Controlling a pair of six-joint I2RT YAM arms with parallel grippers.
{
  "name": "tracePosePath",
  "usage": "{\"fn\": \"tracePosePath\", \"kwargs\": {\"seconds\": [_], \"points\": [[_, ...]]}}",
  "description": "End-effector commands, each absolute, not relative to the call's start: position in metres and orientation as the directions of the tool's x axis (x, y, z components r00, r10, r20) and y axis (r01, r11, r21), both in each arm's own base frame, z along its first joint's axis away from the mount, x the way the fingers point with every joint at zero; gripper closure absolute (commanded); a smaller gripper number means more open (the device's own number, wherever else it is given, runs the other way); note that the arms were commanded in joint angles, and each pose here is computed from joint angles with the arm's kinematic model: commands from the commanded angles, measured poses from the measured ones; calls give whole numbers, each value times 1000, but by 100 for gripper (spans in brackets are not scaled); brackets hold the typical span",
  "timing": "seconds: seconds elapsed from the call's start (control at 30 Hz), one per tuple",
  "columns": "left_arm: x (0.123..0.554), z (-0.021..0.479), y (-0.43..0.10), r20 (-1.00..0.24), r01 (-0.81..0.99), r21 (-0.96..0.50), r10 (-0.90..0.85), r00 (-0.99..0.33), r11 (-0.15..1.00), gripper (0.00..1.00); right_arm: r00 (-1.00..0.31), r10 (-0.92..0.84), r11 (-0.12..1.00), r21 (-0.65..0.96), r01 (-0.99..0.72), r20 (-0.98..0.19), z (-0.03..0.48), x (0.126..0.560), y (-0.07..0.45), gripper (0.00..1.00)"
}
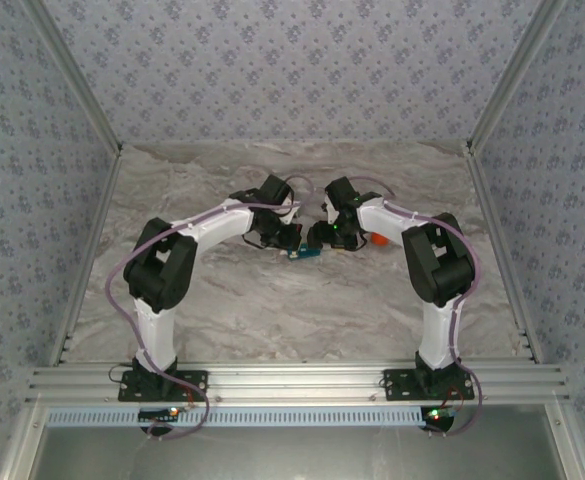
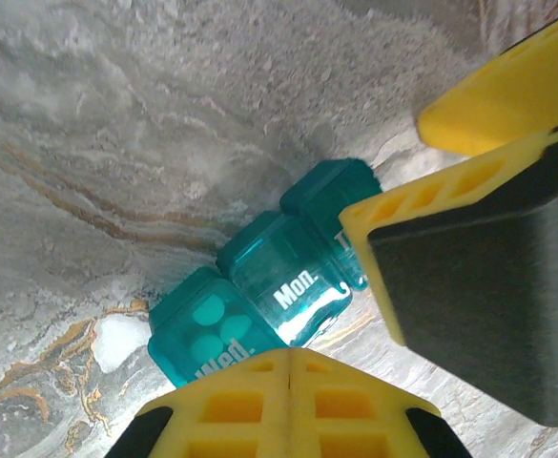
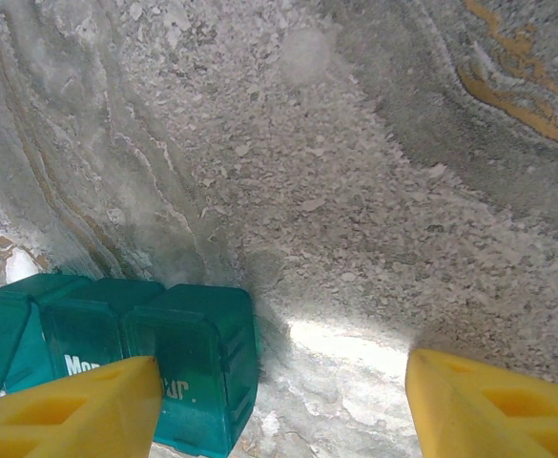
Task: Sort the pills into containers
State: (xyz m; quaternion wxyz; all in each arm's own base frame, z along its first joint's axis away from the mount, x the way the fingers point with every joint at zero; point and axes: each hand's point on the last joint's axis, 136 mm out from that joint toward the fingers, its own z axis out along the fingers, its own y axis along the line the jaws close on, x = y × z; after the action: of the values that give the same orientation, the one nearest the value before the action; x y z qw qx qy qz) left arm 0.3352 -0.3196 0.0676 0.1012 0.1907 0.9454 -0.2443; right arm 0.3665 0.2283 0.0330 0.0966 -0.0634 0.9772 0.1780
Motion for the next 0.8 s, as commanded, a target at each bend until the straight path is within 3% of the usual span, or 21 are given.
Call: {"fn": "tracePosePath", "kwargs": {"seconds": [0.0,0.77], "points": [[329,79,-324,-300,416,-447,305,-904,792,100,-986,-78,945,303,-120,-148,12,358,217,30],[326,49,-317,-255,400,-416,317,-913,817,100,-986,-75,945,304,-118,-149,12,360,218,30]]}}
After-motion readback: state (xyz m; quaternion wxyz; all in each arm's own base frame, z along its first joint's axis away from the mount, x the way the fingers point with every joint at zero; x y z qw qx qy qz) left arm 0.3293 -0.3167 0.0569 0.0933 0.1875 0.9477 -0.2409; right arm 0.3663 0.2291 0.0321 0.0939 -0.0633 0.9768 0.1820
